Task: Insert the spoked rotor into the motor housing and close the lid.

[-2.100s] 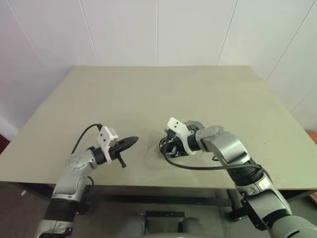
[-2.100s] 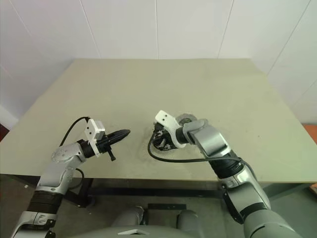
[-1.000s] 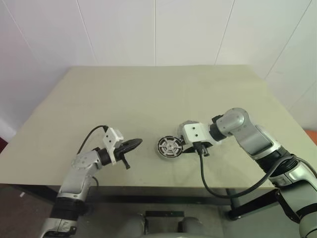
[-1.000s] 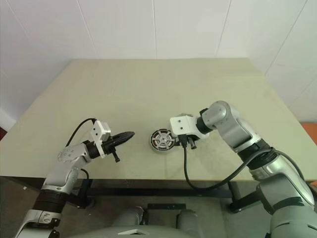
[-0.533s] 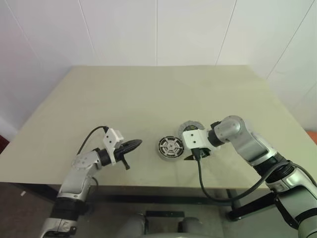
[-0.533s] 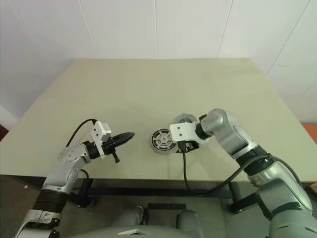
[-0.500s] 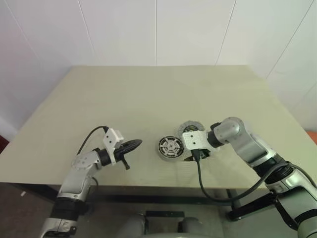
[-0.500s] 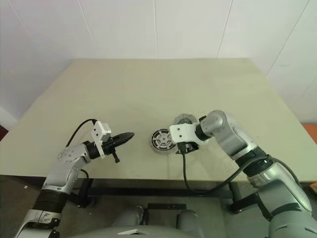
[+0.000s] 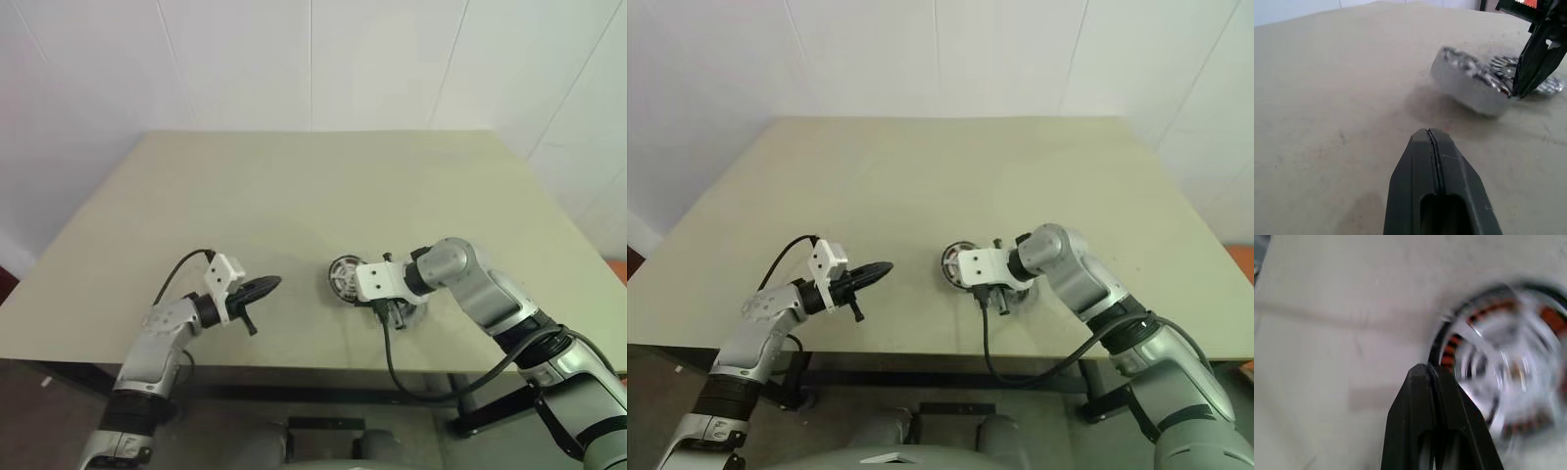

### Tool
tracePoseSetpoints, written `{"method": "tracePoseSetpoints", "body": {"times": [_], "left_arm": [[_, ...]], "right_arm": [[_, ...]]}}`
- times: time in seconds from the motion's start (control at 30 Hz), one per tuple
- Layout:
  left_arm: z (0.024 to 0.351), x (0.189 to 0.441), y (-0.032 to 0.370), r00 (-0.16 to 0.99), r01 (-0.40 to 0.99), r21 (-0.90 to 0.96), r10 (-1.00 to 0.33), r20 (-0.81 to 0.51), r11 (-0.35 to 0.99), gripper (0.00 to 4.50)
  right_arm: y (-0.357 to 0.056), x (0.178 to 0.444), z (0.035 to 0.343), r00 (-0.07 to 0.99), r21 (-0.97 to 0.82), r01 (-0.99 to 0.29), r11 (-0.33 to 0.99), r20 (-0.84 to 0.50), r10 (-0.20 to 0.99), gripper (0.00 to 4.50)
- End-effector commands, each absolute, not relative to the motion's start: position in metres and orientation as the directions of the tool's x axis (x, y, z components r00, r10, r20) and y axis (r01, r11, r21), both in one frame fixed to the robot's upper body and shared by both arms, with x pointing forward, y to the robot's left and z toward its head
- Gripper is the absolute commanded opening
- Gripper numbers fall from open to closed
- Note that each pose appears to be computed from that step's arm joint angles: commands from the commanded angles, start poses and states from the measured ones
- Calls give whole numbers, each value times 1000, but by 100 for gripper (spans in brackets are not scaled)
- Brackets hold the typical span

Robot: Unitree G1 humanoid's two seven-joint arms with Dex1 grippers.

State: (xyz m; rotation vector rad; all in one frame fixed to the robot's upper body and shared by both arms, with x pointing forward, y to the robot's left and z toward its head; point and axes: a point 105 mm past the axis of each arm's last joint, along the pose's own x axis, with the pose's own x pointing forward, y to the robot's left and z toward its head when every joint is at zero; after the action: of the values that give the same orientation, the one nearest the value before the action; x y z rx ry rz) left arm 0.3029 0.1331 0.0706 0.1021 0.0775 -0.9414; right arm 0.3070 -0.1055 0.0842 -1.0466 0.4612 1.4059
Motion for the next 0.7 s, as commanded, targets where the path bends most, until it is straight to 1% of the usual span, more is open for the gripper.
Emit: {"method": "tracePoseSetpoints", "body": {"times": [0.03, 0.2, 0.47, 0.6, 0.7], "left_arm": [[78, 305, 130, 579, 816, 80, -810, -98, 573, 0], [77, 306, 129, 578, 816, 79, -810, -101, 572, 0], [76, 307, 127, 574, 819, 83, -812, -103, 568, 0], [76, 308, 127, 574, 819, 84, -812, -102, 568, 0], [76, 308, 127, 574, 819, 86, -812, -102, 568, 0]], "right_arm": [[-107, 308, 94, 184, -318, -938, -137, -793, 581, 1], [-109, 301, 100, 154, -288, -946, -147, -800, 579, 1], [-126, 281, 99, 65, -194, -963, -189, -842, 535, 1], [-120, 283, 97, 75, -201, -965, -171, -831, 552, 1], [-120, 276, 93, 38, -171, -966, -196, -839, 543, 1]]}}
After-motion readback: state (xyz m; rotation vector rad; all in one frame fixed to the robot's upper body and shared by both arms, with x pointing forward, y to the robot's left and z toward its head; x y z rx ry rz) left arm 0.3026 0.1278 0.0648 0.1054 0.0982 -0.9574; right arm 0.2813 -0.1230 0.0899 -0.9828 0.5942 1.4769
